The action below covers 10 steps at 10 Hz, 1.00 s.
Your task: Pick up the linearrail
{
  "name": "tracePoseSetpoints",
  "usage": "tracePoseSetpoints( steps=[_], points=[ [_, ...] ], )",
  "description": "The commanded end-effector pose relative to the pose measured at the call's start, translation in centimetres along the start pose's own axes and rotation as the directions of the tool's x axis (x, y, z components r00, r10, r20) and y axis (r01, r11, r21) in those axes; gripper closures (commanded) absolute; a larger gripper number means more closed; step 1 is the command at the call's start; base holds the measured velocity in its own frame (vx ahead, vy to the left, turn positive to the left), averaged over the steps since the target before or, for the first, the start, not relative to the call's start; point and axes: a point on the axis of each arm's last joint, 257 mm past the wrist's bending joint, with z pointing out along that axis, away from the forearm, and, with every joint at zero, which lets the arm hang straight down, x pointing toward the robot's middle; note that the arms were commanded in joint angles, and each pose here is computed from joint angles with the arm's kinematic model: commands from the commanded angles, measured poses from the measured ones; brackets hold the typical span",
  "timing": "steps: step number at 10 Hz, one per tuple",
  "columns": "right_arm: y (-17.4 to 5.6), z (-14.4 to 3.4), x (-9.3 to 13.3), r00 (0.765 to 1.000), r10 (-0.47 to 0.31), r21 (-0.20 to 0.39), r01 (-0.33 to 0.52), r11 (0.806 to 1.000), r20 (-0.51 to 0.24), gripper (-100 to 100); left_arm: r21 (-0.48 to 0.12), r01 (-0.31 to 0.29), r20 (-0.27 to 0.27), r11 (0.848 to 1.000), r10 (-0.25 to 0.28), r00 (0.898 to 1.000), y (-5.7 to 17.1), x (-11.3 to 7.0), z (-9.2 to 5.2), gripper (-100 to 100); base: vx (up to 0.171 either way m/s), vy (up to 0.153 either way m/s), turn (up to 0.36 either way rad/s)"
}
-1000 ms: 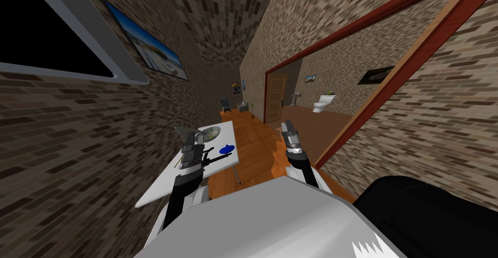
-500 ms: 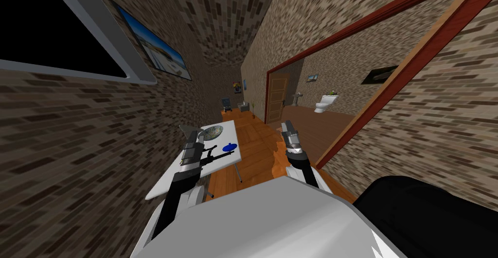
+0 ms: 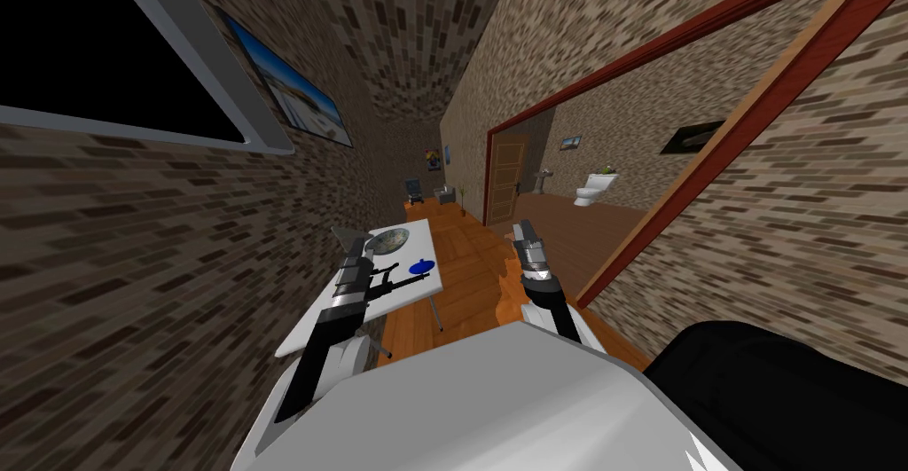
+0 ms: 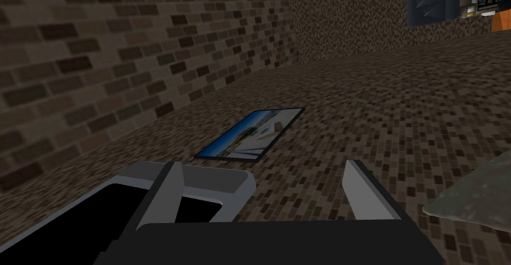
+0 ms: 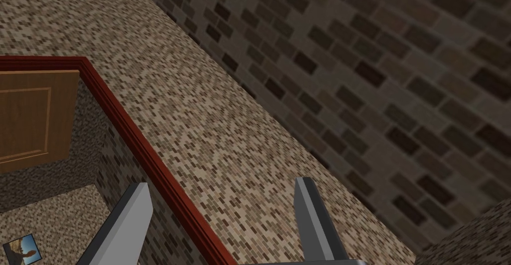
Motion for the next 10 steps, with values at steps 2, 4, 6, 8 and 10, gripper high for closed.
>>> tracePoseSetpoints(
  steps=[2,4,6,8,10],
  points=[
    [0.0,0.0,0.0,1.0,0.0,0.0,0.0,1.0,0.0,0,-0.054,-0.008,-0.012,0.999,0.008,1.0,1.3,-0.1,0.5,-100,-0.013,0.022,0.003],
    [0.0,0.0,0.0,1.0,0.0,0.0,0.0,1.0,0.0,0,-0.081,-0.016,-0.019,0.997,0.014,1.0,1.9,-0.2,0.9,-100,-0.008,0.012,0.0],
    [0.0,0.0,0.0,1.0,0.0,0.0,0.0,1.0,0.0,0,-0.122,-0.023,-0.027,0.992,0.02,0.999,2.9,-0.4,1.3,-100,-0.012,0.021,-0.004],
    [0.0,0.0,0.0,1.0,0.0,0.0,0.0,1.0,0.0,0,-0.163,-0.029,-0.033,0.986,0.024,0.999,3.9,-0.5,1.6,-100,-0.012,0.022,-0.008],
    [0.0,0.0,0.0,1.0,0.0,0.0,0.0,1.0,0.0,0,-0.204,-0.031,-0.038,0.978,0.023,0.999,5.0,-0.4,1.4,-100,-0.007,0.014,-0.004]
  ],
)
